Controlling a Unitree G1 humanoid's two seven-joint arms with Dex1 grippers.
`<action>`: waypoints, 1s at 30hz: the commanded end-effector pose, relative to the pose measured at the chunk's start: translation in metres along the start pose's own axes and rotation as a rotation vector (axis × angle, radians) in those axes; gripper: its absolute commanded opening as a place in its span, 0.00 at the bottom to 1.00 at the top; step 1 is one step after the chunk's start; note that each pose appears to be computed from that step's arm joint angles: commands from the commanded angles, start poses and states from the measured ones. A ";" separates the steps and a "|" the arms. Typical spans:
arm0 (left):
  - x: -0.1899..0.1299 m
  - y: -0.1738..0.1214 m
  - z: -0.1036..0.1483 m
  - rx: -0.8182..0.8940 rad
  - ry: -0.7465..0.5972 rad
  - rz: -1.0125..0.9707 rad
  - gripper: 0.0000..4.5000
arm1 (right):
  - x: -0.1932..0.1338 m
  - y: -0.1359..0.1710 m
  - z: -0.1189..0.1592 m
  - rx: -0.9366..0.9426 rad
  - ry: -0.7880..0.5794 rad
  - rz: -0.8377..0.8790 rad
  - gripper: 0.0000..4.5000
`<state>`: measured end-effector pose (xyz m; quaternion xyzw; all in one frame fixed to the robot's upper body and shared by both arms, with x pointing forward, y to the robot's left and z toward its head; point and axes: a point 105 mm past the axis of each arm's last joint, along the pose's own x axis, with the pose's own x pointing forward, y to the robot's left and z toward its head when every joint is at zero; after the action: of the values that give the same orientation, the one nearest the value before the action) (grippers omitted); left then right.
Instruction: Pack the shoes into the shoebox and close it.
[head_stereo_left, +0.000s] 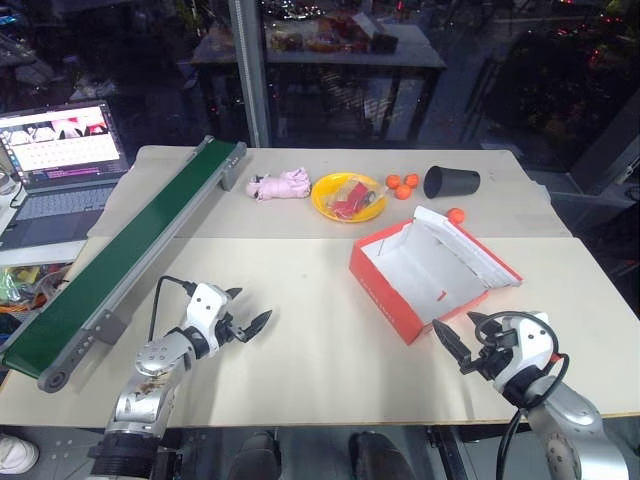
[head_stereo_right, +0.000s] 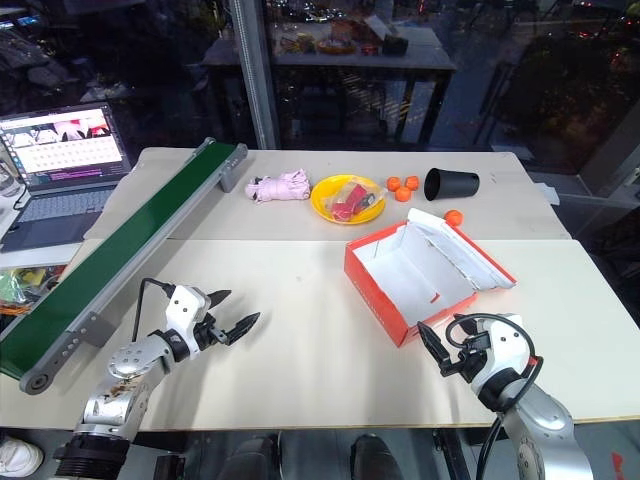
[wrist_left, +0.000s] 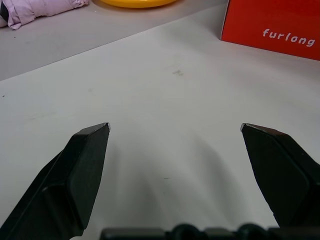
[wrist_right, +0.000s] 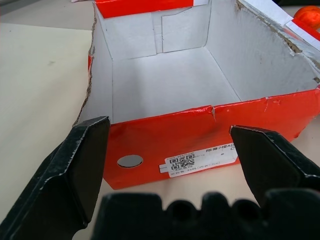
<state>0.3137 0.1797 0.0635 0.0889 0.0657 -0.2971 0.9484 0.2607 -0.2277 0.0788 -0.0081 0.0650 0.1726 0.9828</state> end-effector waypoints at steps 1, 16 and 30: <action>0.003 0.004 0.013 0.000 -0.044 0.008 1.00 | 0.003 0.001 0.013 -0.031 -0.034 0.000 0.99; -0.003 0.084 0.107 0.010 -0.256 0.246 1.00 | 0.062 0.026 0.129 -0.165 -0.131 0.198 0.99; -0.046 0.109 0.120 -0.005 -0.234 0.562 1.00 | 0.125 0.088 0.135 -0.116 -0.155 0.381 0.99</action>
<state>0.3561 0.2614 0.1875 0.0594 -0.0478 -0.0535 0.9957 0.3634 -0.1054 0.1802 -0.0312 0.0142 0.3474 0.9371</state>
